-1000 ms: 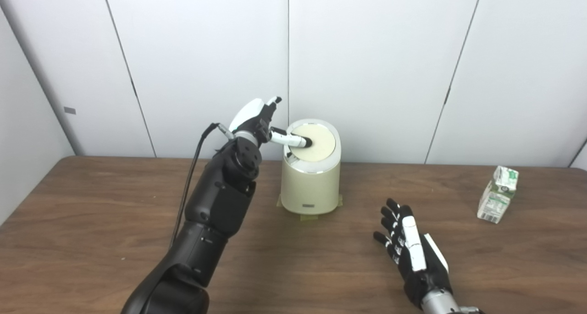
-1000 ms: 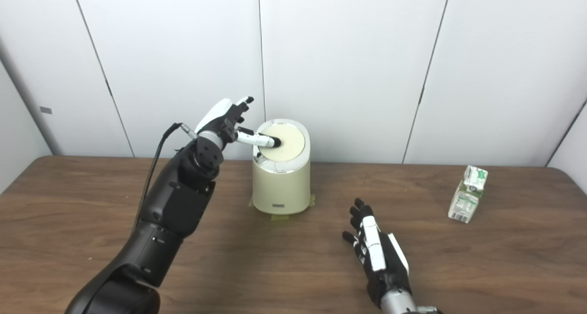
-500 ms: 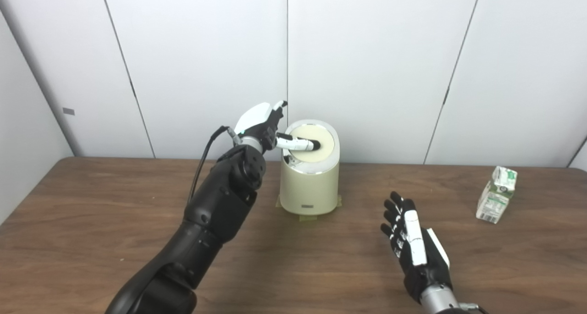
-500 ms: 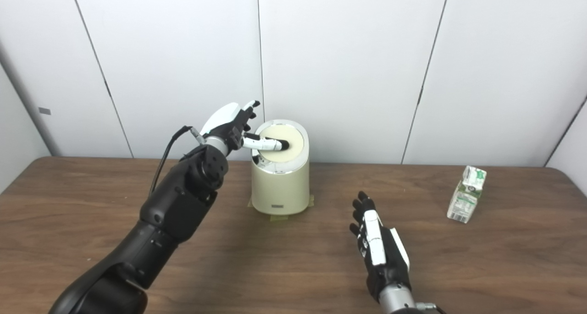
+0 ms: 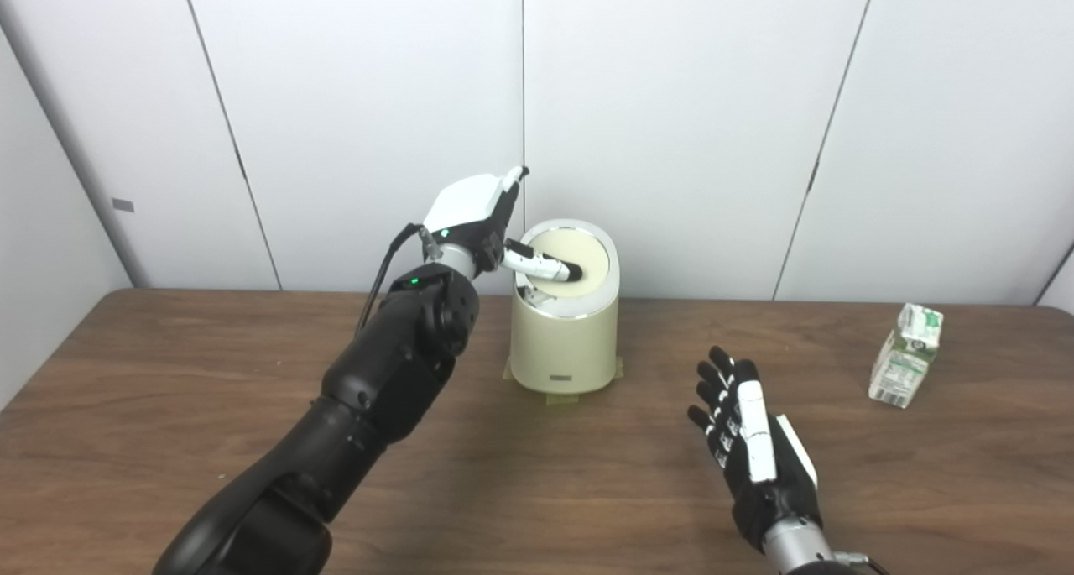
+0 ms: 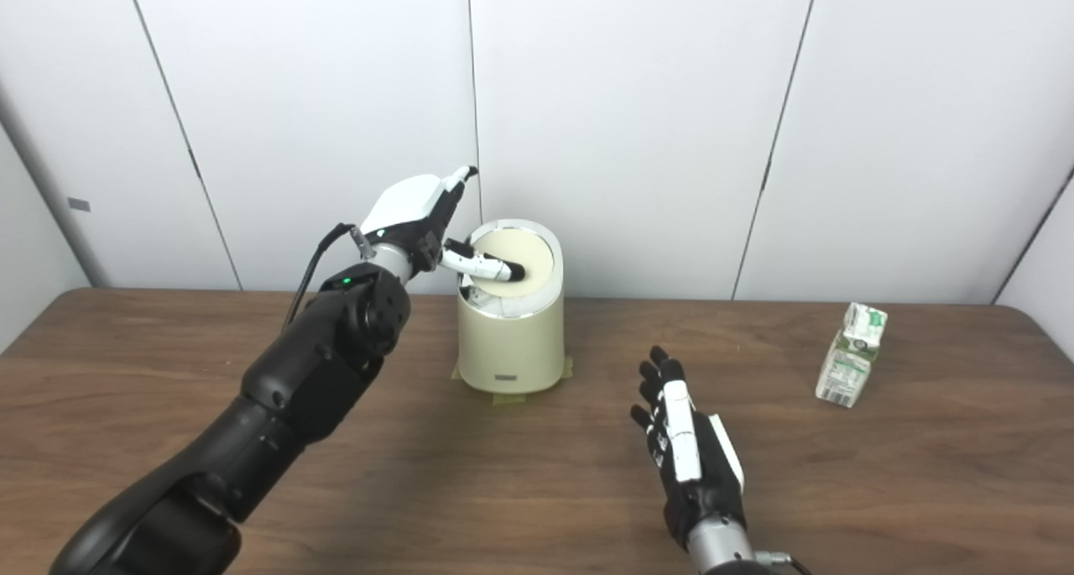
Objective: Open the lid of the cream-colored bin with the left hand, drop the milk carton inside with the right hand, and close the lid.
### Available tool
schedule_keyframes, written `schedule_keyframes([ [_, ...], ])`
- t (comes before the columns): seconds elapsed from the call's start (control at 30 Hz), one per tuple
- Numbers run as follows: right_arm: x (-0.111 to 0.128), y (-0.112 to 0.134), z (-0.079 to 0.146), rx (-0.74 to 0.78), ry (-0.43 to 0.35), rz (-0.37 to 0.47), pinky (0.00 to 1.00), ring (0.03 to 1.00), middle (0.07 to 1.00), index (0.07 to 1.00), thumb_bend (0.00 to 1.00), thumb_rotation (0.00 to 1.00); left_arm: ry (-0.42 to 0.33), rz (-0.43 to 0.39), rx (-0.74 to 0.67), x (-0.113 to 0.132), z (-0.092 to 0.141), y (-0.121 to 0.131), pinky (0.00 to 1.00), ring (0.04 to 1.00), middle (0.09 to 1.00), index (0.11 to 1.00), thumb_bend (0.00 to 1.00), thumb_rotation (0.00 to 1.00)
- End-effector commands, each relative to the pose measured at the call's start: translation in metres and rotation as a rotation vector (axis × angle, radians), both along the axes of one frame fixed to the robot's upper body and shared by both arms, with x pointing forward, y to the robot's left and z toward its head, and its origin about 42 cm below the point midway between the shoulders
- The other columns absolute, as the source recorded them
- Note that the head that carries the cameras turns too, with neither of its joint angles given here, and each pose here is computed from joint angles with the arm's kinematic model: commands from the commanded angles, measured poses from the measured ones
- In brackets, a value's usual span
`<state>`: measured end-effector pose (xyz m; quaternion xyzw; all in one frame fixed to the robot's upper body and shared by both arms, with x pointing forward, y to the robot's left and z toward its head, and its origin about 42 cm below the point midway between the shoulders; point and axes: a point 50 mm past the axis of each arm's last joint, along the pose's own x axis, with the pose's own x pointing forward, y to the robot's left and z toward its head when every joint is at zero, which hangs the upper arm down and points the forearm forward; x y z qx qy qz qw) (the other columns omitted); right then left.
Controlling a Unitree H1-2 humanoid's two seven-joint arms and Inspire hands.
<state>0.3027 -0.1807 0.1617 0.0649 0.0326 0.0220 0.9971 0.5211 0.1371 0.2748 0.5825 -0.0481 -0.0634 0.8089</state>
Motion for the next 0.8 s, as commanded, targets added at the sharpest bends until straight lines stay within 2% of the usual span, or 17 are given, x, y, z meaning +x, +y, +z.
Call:
schedule_keyframes([
  [0.0, 0.007, 0.004, 0.024, 0.017, -0.093, 0.006, 0.94, 0.983, 0.965, 0.971, 0.69, 1.00, 0.002, 0.032, 0.012, 0.005, 0.012, 0.008, 0.78, 0.879, 0.959, 0.994, 0.92, 0.00],
  [0.07, 0.007, 0.003, 0.025, 0.010, -0.094, 0.002, 0.94, 0.982, 0.965, 0.969, 0.68, 1.00, 0.020, 0.042, -0.058, 0.006, 0.019, 0.006, 0.77, 0.870, 0.956, 0.995, 0.90, 0.00],
  [0.13, 0.007, 0.000, 0.026, 0.007, -0.096, -0.001, 0.96, 0.988, 0.969, 0.975, 0.67, 1.00, 0.041, 0.046, -0.173, 0.005, 0.028, 0.006, 0.73, 0.857, 0.936, 0.985, 0.85, 0.05],
  [0.17, 0.007, -0.002, 0.026, 0.009, -0.100, -0.005, 0.96, 0.990, 0.972, 0.977, 0.67, 1.00, 0.044, 0.047, -0.311, 0.002, 0.036, 0.006, 0.71, 0.856, 0.929, 0.973, 0.80, 0.09],
  [0.27, 0.009, -0.009, 0.026, 0.003, -0.111, -0.018, 0.95, 0.988, 0.974, 0.976, 0.67, 1.00, -0.015, 0.040, -0.574, -0.010, 0.048, 0.010, 0.66, 0.819, 0.891, 0.922, 0.64, 0.25],
  [0.3, 0.010, -0.012, 0.026, -0.004, -0.114, -0.023, 0.95, 0.986, 0.973, 0.977, 0.66, 1.00, -0.040, 0.036, -0.622, -0.016, 0.049, 0.012, 0.67, 0.807, 0.874, 0.910, 0.57, 0.34],
  [0.37, 0.011, -0.016, 0.025, -0.012, -0.119, -0.039, 0.95, 0.982, 0.971, 0.975, 0.66, 1.00, -0.071, 0.027, -0.702, -0.027, 0.047, 0.016, 0.69, 0.807, 0.867, 0.903, 0.53, 0.41],
  [0.4, 0.012, -0.018, 0.025, -0.014, -0.123, -0.050, 0.93, 0.972, 0.964, 0.971, 0.66, 0.96, -0.081, 0.020, -0.745, -0.034, 0.044, 0.019, 0.75, 0.836, 0.877, 0.909, 0.51, 0.52],
  [0.43, 0.012, -0.020, 0.024, -0.014, -0.126, -0.057, 0.93, 0.969, 0.961, 0.969, 0.66, 0.92, -0.087, 0.015, -0.773, -0.040, 0.042, 0.022, 0.78, 0.852, 0.884, 0.911, 0.49, 0.58],
  [0.5, 0.011, -0.025, 0.023, -0.015, -0.132, -0.069, 0.92, 0.964, 0.958, 0.967, 0.65, 0.87, -0.096, 0.008, -0.852, -0.055, 0.038, 0.028, 0.80, 0.852, 0.880, 0.900, 0.48, 0.66],
  [0.53, 0.011, -0.028, 0.022, -0.015, -0.134, -0.074, 0.91, 0.961, 0.962, 0.969, 0.64, 0.82, -0.098, 0.006, -0.884, -0.061, 0.037, 0.031, 0.80, 0.842, 0.869, 0.894, 0.48, 0.72],
  [0.6, 0.010, -0.032, 0.021, -0.023, -0.138, -0.085, 0.89, 0.950, 0.961, 0.968, 0.62, 0.75, -0.103, -0.004, -0.936, -0.074, 0.032, 0.037, 0.80, 0.835, 0.859, 0.887, 0.46, 0.80],
  [0.73, 0.003, -0.043, 0.026, -0.054, -0.148, -0.103, 0.84, 0.916, 0.949, 0.951, 0.57, 0.52, -0.107, -0.012, -1.007, -0.098, 0.018, 0.051, 0.84, 0.860, 0.873, 0.899, 0.39, 0.87],
  [0.77, 0.000, -0.047, 0.027, -0.061, -0.148, -0.116, 0.82, 0.901, 0.942, 0.941, 0.57, 0.44, -0.105, -0.004, -1.017, -0.104, 0.014, 0.055, 0.84, 0.860, 0.876, 0.902, 0.40, 0.90],
])
